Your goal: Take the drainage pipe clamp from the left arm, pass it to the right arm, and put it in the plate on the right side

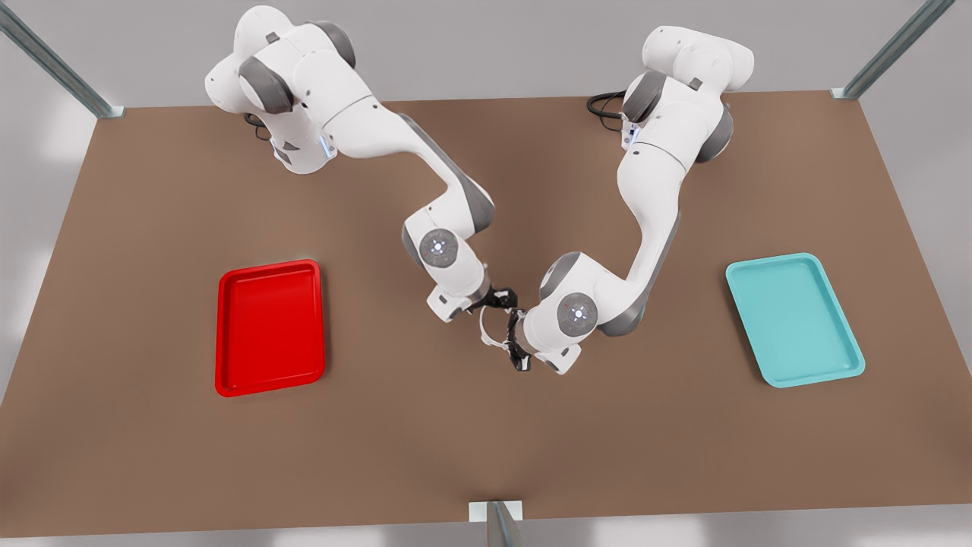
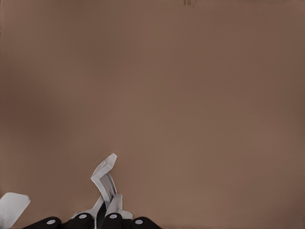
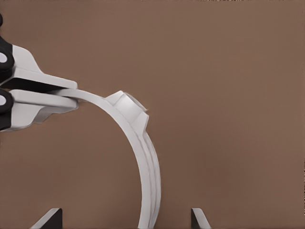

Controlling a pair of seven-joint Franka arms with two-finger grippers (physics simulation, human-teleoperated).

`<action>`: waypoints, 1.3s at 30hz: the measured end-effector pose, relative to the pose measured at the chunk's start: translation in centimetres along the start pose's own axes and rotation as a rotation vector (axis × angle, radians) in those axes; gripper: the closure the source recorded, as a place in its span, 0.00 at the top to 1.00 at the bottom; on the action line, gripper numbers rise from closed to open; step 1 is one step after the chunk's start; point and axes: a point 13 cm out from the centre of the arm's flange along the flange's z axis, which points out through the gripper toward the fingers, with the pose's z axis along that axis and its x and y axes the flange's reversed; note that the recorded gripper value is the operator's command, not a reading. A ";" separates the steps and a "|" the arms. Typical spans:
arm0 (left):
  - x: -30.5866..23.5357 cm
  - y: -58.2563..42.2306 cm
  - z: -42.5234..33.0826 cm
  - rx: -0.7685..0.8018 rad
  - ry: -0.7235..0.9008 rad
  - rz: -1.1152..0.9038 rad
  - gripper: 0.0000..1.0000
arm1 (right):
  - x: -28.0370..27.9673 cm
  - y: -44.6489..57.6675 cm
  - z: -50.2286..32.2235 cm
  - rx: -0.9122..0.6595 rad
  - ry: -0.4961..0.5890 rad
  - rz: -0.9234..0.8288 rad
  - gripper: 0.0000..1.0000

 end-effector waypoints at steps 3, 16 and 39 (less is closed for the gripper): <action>0.0 0.0 0.1 0.000 0.000 -0.018 0.21 | -0.6 -0.4 0.2 0.001 -0.009 0.020 1.00; -0.1 -0.3 -0.1 0.004 0.008 -0.074 1.00 | -1.1 -0.2 0.3 -0.017 -0.031 0.058 0.21; -29.8 3.1 -30.7 -0.057 -0.319 0.233 1.00 | -15.8 -29.2 -15.9 0.157 -0.060 0.203 0.21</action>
